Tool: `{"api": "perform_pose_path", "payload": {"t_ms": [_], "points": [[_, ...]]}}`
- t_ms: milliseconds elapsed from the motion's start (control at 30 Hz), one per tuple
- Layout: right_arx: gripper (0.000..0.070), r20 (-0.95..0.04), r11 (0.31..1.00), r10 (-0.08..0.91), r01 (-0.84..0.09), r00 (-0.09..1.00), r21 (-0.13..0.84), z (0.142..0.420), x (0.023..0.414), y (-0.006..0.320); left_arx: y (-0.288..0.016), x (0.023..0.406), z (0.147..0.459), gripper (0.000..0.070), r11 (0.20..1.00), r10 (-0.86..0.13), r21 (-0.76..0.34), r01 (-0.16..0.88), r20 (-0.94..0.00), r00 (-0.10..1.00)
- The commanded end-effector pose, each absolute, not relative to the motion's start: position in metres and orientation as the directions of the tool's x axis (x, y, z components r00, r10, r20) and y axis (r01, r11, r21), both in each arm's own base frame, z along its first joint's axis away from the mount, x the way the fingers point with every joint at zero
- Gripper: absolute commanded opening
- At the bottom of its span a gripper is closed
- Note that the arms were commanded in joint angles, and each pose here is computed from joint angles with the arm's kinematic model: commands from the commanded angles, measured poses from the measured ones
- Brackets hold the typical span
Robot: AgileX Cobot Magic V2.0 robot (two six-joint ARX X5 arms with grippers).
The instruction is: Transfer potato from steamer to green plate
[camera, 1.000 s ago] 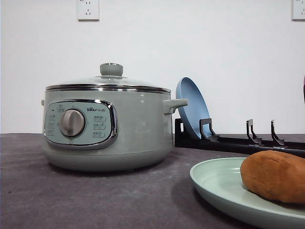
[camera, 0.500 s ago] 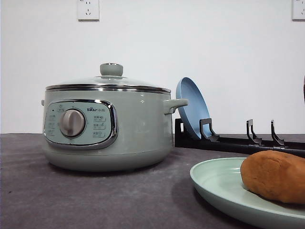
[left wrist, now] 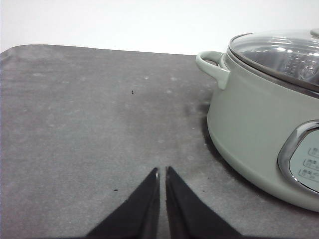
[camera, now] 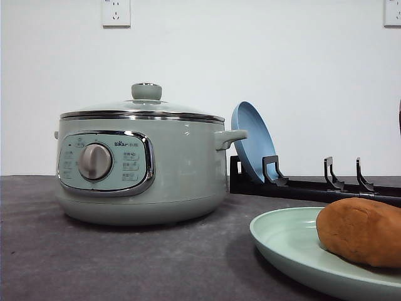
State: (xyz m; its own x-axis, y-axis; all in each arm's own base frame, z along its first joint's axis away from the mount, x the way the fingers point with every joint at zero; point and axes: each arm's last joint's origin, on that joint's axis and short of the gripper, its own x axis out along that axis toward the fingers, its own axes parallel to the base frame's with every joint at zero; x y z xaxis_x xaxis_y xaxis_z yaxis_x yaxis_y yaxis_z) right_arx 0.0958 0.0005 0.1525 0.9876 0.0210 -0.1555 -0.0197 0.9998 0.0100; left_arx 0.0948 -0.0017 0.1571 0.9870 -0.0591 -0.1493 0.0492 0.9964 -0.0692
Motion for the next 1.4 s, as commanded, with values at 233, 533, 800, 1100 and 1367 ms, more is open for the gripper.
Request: {"api": "perform_pose_path", "payload": {"t_ms": [233,533,800,1100,1367], "points": [[0.0014,-0.146,1.0,0.016,-0.014,0.989,0.016,0.1522,0.0962,0.0003,-0.0018,0.0957,0.1494,0.0017,0.997,-0.061,-0.055,0.052,-0.177,0.982],[0.0014,-0.146,1.0,0.016,-0.014,0.989,0.016,0.1522,0.0962,0.0003,-0.0018,0.0957,0.1494,0.0017,0.997,-0.06,-0.055,0.051,-0.177,0.982],[0.0014,-0.146,1.0,0.016,-0.014,0.989,0.016,0.1522,0.0962,0.0003,-0.0018,0.0957,0.1494,0.0017,0.997,-0.061,-0.055,0.052,-0.177,0.982],[0.0014,-0.146,1.0,0.016,-0.014,0.989,0.016,0.1522,0.0962,0.0003,-0.0018,0.0957,0.1494,0.0017,0.997,-0.06,-0.055,0.051,-0.177,0.982],[0.0014,-0.146,1.0,0.016,-0.014,0.989,0.016,0.1522,0.0962,0.0003,-0.0018,0.0957,0.1494,0.0017,0.997,-0.061,-0.055,0.052,-0.177,0.982]]}}
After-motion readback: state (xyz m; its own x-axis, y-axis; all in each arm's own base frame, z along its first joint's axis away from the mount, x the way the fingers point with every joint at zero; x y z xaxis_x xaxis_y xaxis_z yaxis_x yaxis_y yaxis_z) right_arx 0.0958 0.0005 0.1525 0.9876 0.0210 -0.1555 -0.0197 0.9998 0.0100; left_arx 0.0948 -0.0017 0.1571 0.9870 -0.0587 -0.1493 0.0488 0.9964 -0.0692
